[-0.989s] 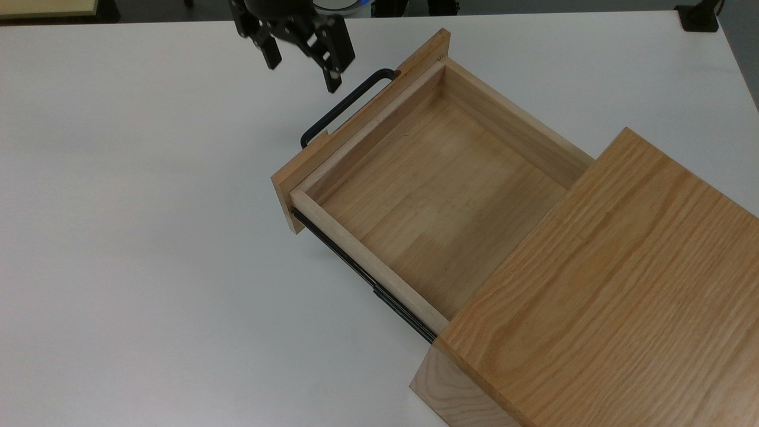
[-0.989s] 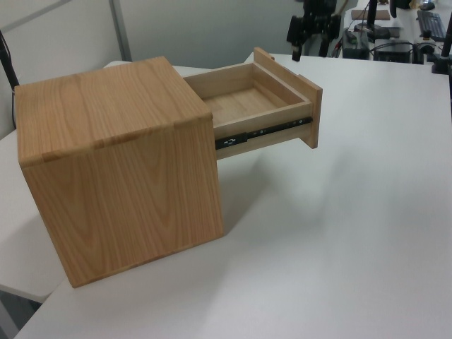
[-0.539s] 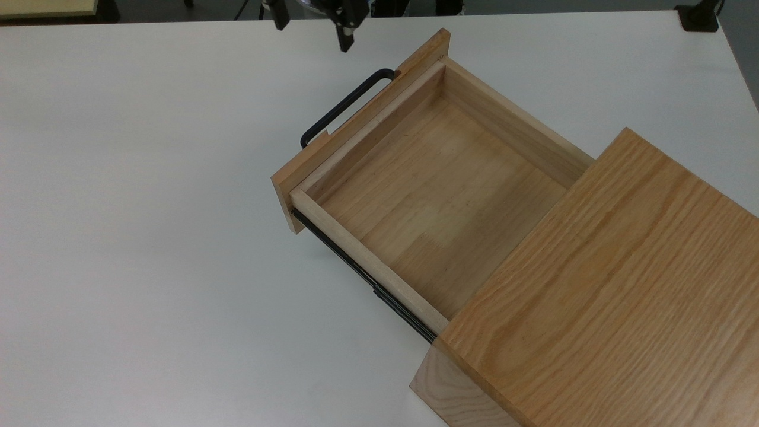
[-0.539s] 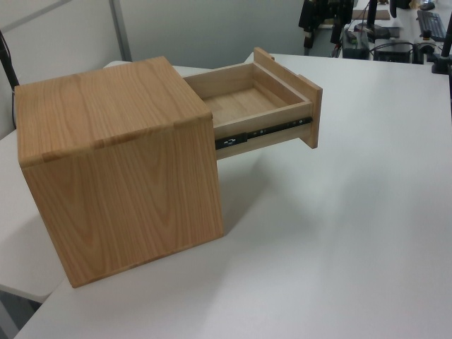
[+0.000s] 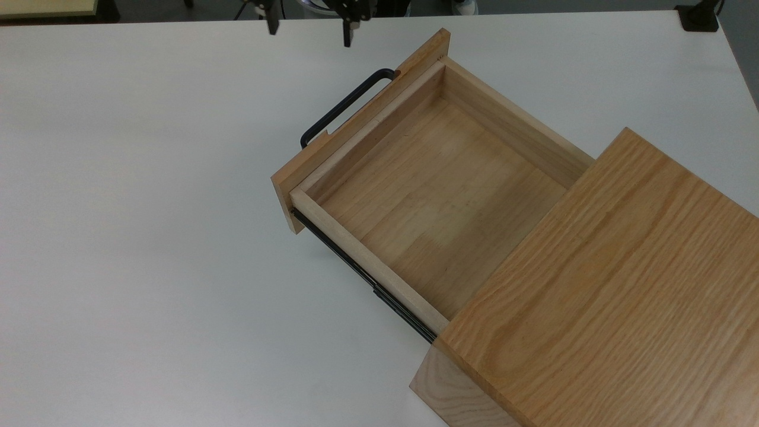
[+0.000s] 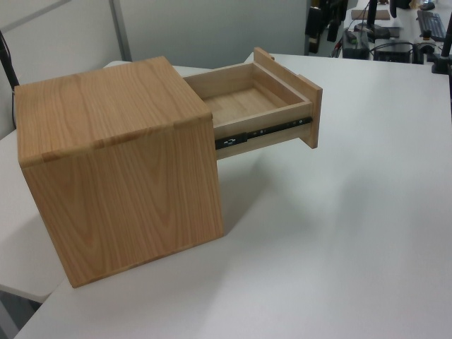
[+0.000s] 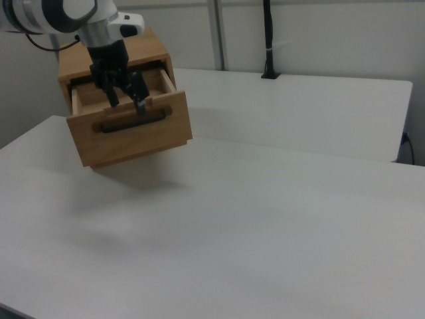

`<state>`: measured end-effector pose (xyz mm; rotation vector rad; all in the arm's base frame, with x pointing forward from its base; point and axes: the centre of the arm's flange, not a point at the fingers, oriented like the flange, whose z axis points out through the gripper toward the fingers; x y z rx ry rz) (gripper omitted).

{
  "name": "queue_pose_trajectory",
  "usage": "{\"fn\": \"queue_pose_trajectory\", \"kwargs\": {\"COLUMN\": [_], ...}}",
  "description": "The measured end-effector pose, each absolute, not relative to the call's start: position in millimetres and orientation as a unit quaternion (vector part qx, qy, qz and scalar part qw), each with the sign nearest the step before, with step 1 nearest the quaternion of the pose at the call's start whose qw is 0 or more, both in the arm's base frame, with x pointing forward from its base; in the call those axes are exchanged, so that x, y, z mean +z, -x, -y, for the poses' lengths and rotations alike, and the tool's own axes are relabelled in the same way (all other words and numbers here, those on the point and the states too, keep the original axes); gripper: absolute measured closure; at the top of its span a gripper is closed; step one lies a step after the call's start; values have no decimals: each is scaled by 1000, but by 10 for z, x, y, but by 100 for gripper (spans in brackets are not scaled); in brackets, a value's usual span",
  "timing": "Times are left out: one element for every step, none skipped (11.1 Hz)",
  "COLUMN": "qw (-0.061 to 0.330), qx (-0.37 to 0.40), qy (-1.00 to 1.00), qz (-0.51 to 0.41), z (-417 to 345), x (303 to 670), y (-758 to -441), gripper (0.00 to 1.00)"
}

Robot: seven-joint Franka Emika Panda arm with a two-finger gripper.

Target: Open the drawer by sliding it

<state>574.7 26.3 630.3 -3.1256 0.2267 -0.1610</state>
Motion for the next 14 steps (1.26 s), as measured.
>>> {"fn": "queue_pose_trajectory", "kwargs": {"qw": [-7,-16,-21,-23,-24,-24,-24,-24,-24,-23,-23,-22,-9,14], "qx": [-53,-56,-57,-59,-60,-60,-60,-60,-60,-59,-56,-52,-50,-50], "qy": [998,998,998,998,998,998,998,998,998,998,998,998,999,998], "qz": [-34,-14,-3,1,3,2,4,4,1,0,1,1,-10,-35], "z": [-171,-64,65,168,217,219,200,181,152,129,107,84,42,-3], "x": [6322,6348,6377,6401,6413,6414,6415,6413,6411,6404,6394,6385,6377,6376], "y": [-5741,-5729,-5714,-5699,-5691,-5690,-5691,-5691,-5692,-5691,-5687,-5680,-5677,-5677], "gripper": [0,0,0,0,0,0,0,0,0,0,0,0,0,0]}}
